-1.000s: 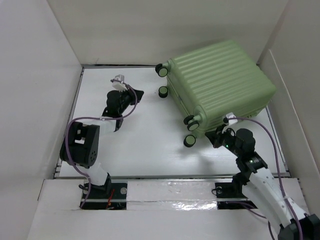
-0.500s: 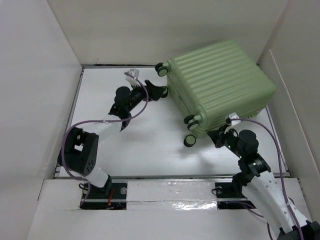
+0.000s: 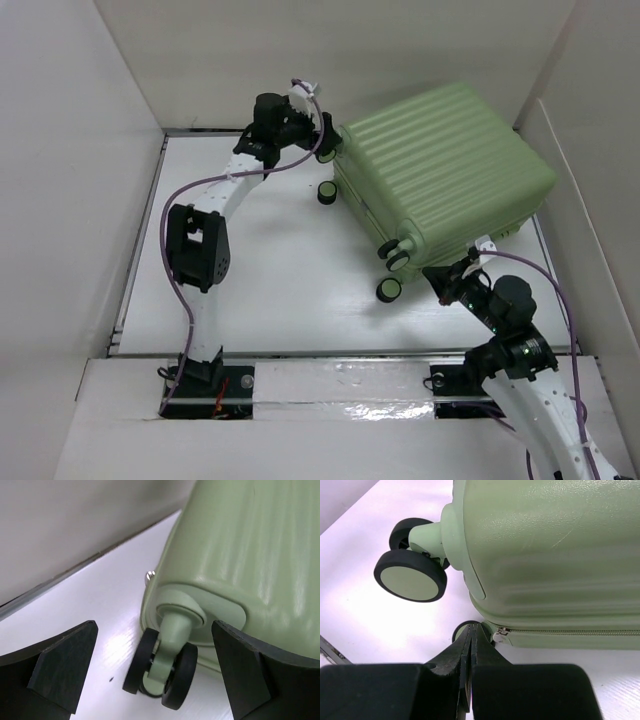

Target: Pack the luggage

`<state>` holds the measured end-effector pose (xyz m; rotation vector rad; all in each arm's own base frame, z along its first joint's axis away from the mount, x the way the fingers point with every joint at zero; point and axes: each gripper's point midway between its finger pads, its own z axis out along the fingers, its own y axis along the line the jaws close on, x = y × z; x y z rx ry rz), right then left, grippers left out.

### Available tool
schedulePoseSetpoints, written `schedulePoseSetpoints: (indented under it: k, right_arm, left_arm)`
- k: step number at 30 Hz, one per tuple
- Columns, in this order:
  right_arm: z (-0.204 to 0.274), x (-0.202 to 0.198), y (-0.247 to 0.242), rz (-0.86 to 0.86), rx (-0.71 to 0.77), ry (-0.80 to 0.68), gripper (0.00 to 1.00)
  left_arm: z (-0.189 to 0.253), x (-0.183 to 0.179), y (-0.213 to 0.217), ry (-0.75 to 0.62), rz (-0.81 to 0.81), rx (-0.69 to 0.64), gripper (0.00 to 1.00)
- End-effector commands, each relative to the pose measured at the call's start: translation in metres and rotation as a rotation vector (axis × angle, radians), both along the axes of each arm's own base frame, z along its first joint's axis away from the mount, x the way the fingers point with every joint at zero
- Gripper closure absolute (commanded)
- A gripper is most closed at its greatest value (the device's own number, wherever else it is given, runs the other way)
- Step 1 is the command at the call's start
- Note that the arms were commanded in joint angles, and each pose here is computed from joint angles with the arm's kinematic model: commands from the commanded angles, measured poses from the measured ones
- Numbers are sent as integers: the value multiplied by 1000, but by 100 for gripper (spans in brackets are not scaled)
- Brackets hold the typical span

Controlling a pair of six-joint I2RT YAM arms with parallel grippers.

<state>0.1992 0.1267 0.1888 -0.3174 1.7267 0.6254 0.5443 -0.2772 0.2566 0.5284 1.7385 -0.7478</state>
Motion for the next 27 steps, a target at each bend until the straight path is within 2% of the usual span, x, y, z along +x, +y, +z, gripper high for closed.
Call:
schedulePoseSetpoints:
  k: [1, 4, 7, 10, 12, 13, 16, 17, 18, 20, 21, 24, 25, 26, 27]
  right_arm:
    - [19, -3, 4, 25, 25, -37, 100]
    - [20, -2, 4, 22, 25, -39, 100]
    - [18, -2, 4, 23, 21, -31, 100]
    - [19, -2, 4, 20, 23, -34, 100]
    - [19, -1, 3, 14, 24, -34, 100]
    - [19, -1, 3, 12, 25, -34, 100]
    - [20, 3, 0, -14, 33, -30, 100]
    - [22, 5, -1, -27, 42, -33, 100]
    - [21, 8, -3, -44, 40, -28, 92]
    - [25, 12, -4, -56, 39, -36, 84]
    - [25, 13, -4, -62, 38, -35, 76]
    - [22, 20, -10, -109, 27, -22, 62]
    - [24, 23, -13, -129, 23, -25, 59]
    - [25, 27, -16, -150, 19, -25, 57]
    - [26, 32, -21, -184, 13, -30, 55]
  left_arm:
    - [-5, -20, -1, -20, -133, 192, 1]
    - [-7, -16, -2, -38, -139, 201, 3]
    - [-15, -13, -9, -1, -179, 205, 13]
    - [-41, -9, -12, 49, -202, 221, 34]
    - [-48, -13, -18, 57, -225, 230, 37]
    - [-56, -13, -19, 71, -230, 236, 44]
    - [-62, -8, -17, 77, -216, 251, 56]
    - [-63, -6, -17, 79, -207, 253, 67]
    - [-62, -4, -17, 78, -201, 247, 72]
    - [-56, 4, -12, 63, -144, 251, 96]
    - [-53, 7, -9, 56, -117, 251, 100]
    - [-41, 9, 3, 19, -33, 253, 100]
    - [-60, 2, 8, 65, -11, 259, 100]
    - [-44, 10, 28, 28, 57, 232, 100]
    - [-48, 11, 37, 36, 86, 207, 100]
